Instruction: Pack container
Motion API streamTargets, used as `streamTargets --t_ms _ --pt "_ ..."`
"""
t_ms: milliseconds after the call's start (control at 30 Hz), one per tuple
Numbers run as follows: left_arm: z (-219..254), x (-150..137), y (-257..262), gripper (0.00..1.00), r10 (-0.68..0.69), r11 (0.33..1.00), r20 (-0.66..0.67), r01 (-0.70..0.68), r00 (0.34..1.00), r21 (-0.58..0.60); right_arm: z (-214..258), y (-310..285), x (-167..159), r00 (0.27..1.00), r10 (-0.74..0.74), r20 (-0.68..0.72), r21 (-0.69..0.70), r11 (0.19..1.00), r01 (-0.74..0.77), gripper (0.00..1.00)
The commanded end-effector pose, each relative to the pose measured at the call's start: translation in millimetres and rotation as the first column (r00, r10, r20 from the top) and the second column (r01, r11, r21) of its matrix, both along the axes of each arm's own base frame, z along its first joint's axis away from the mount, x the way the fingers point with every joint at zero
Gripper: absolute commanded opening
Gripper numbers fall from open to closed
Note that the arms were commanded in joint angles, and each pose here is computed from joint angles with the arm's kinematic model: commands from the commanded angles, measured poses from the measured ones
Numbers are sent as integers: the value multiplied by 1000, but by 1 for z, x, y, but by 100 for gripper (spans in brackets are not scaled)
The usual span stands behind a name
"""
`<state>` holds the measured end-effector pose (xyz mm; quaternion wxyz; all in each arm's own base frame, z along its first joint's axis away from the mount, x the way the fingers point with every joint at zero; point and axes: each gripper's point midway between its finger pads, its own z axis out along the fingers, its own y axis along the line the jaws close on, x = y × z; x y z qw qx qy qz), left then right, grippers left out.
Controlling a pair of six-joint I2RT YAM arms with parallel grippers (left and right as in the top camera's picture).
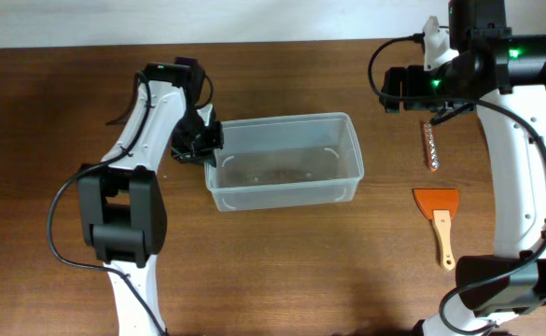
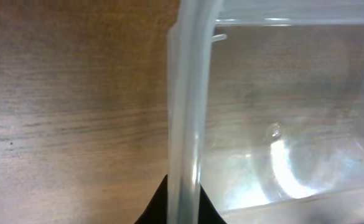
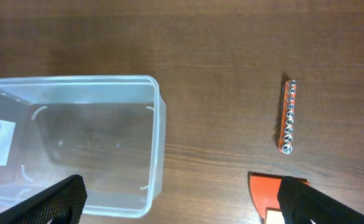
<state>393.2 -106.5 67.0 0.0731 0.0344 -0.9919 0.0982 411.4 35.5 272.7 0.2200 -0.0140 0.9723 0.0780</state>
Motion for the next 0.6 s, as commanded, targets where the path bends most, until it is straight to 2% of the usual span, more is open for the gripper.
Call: streamTargets --t_ms 0,400,567 --pt "-4 8 13 2 -1 996 31 -2 1000 89 5 -3 5 1000 -9 23 0 1000 9 99" --pt "-5 18 43 2 11 983 67 -23 998 184 6 -3 7 999 29 41 -20 999 -29 99" --pt "-5 15 43 6 9 983 54 -19 999 184 6 -3 8 998 45 44 -28 999 -44 99"
